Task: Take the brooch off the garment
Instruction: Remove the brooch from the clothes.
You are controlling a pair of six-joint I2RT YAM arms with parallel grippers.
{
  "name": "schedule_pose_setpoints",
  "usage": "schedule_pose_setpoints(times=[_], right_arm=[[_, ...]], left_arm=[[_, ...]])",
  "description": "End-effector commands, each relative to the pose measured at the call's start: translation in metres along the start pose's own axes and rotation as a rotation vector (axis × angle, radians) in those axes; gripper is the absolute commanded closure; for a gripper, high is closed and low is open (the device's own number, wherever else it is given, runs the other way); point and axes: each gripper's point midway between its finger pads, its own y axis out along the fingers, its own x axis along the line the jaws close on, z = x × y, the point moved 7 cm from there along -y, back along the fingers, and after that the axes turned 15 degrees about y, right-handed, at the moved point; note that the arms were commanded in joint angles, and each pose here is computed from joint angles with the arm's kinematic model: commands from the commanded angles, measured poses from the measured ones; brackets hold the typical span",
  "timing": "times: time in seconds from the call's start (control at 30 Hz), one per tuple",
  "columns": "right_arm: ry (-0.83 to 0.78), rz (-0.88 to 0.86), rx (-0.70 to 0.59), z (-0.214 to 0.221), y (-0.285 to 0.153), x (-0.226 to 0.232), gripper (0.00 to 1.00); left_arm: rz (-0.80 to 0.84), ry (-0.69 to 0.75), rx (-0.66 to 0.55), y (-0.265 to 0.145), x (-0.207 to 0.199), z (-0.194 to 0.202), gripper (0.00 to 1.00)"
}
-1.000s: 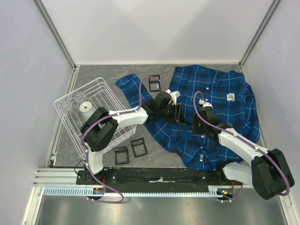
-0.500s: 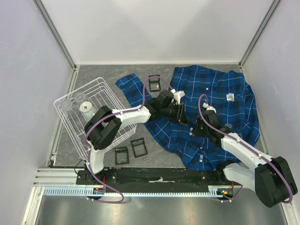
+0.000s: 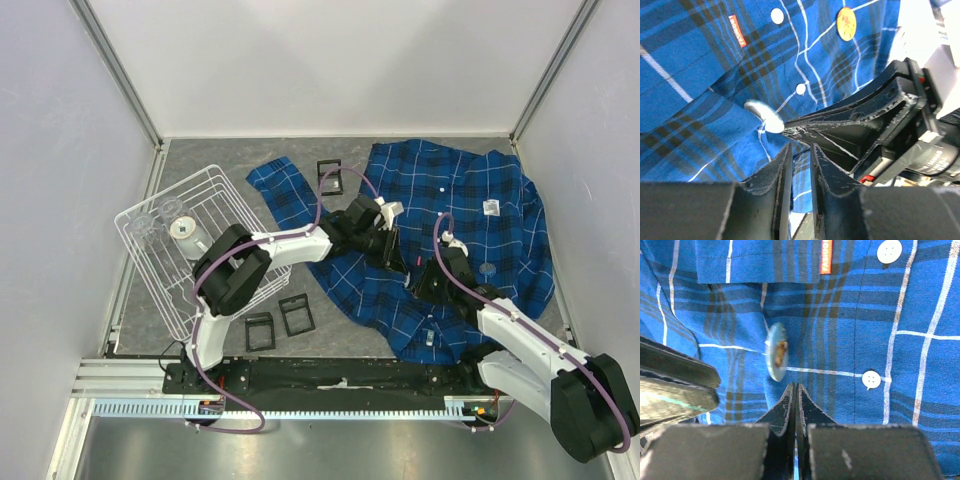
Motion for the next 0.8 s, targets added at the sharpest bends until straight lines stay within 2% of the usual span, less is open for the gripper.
schedule_pose_setpoints(times=[0.0,0.2,0.23,0.3,0.33,0.4,0.43,0.5,0.6,0.77], right_arm=[[0.0,-0.004,-0.058,-0.006,0.002,-0.001,1.0],[-0.038,-0.01,-0.061,-0.01,0.0,0.003,0.98],[-0.042,-0.019,-0.062,-0.011,-0.001,0.005,0.88],[-0.071,-0.053,-0.055,-0.012,-0.006,0.01,0.8],[-0.089,-0.117,-0.025,-0.009,-0.01,0.017,0.73],[-0.114,-0.176,-0.03,-0.011,-0.016,0.024,0.62],[-0.137,-0.191,-0.032,-0.012,-0.018,0.026,0.5],[-0.153,-0.195,-0.054,-0.017,-0.018,0.03,0.42],[-0.189,-0.157,-0.05,-0.024,-0.011,0.034,0.41],[-0.202,-0.125,-0.045,-0.026,0.001,0.035,0.57]], left_arm=[[-0.1,0.111,0.048,0.008,0.004,0.0,0.71],[-0.155,0.257,0.004,0.005,0.01,-0.008,0.55],[-0.153,0.275,0.005,0.005,0.01,-0.009,0.55],[-0.149,0.312,-0.015,0.001,0.01,-0.013,0.55],[-0.148,0.312,-0.021,0.0,0.011,-0.013,0.55],[-0.109,0.298,-0.056,-0.006,0.012,-0.018,0.61],[-0.083,0.291,-0.062,-0.008,0.012,-0.018,0.62],[-0.02,0.304,-0.087,-0.01,0.01,-0.022,0.62],[0.011,0.341,-0.086,-0.01,0.009,-0.022,0.61],[0.085,0.414,-0.093,-0.01,0.008,-0.025,0.55]])
